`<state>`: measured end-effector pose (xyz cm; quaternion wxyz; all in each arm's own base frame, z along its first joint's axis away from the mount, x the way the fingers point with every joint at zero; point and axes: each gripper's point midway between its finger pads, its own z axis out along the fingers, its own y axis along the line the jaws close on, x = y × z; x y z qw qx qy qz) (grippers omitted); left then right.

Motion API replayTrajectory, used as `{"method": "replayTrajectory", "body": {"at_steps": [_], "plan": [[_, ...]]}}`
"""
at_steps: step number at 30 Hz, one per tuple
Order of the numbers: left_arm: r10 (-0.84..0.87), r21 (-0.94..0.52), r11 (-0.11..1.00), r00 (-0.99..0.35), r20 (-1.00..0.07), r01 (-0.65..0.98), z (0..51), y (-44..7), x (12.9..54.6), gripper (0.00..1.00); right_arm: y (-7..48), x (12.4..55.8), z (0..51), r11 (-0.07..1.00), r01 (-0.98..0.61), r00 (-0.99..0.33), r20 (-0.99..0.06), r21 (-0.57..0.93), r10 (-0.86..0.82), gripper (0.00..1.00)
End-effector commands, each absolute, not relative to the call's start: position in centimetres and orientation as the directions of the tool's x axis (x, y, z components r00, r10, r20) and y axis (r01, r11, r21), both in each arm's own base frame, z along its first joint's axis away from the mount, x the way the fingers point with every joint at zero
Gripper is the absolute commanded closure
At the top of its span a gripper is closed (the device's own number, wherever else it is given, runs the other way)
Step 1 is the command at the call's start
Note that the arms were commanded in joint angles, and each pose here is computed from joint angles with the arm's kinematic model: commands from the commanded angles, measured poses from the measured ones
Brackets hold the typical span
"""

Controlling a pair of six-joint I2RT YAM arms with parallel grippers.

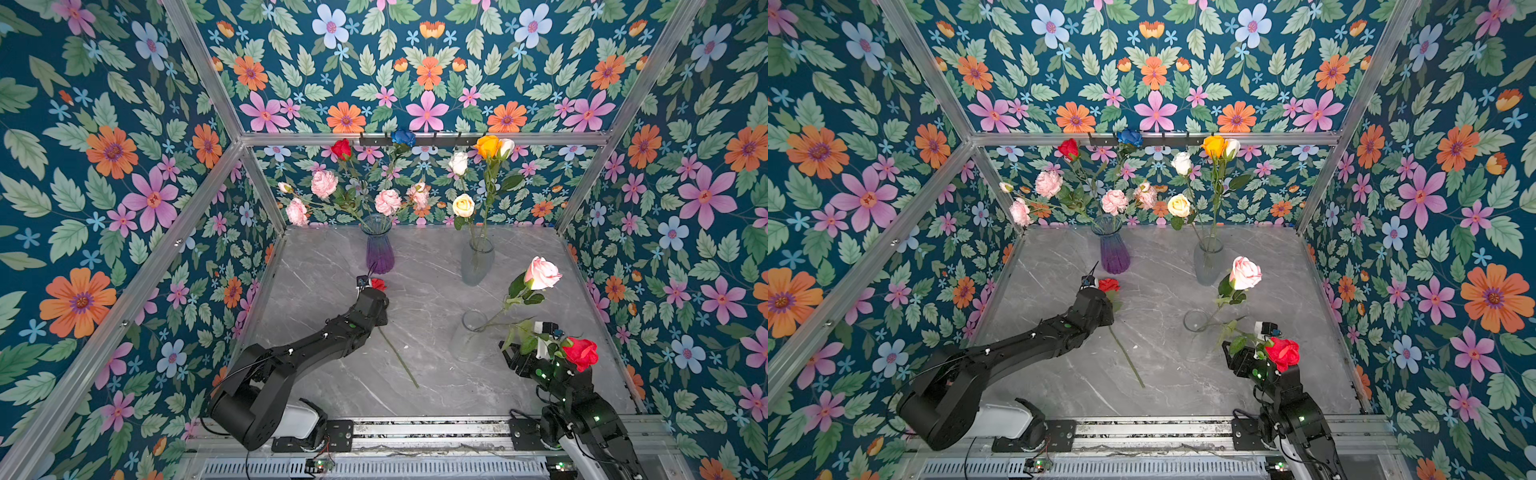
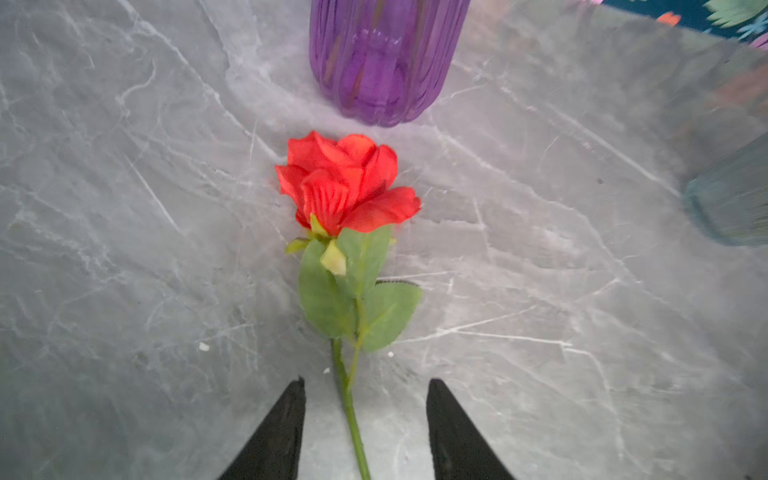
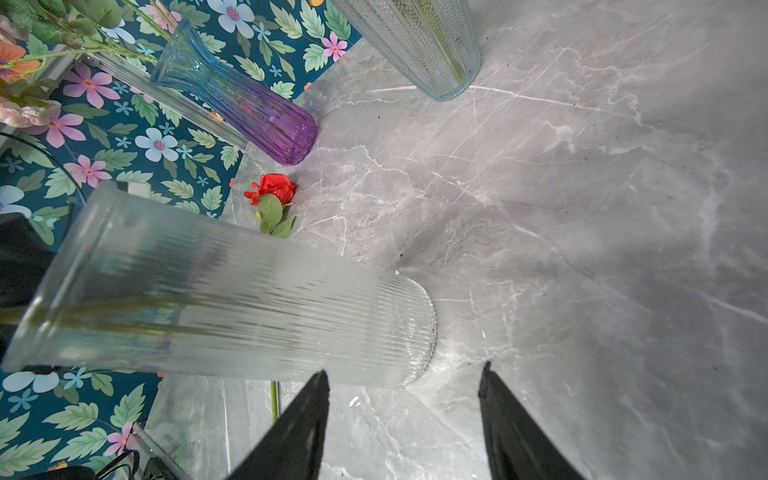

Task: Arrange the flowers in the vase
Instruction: 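Move the left gripper to the red rose by the purple vase and grip its stem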

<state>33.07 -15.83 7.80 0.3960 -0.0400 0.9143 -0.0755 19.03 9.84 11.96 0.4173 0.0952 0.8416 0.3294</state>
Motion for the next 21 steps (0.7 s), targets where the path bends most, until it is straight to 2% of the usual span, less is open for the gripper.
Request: {"method": "replayTrajectory", "body": {"at_steps": [1,19,21], "plan": [[-0.135,-0.139,0.989,-0.709,-0.693,-0.053,6.1,-14.9,33.0,0.49,9.8,19.2,12.1,0.767,-0.121,-0.627,-0.647,0.631,0.434,0.41],[-0.070,0.046,0.991,-0.791,-0.608,-0.124,1.7,-12.8,32.9,0.53,9.8,19.2,12.1,0.768,-0.118,-0.626,-0.648,0.630,0.435,0.41],[-0.068,0.049,0.991,-0.793,-0.606,-0.122,1.5,-12.9,33.0,0.59,9.8,19.2,12.0,0.768,-0.118,-0.626,-0.647,0.630,0.435,0.41]]}}
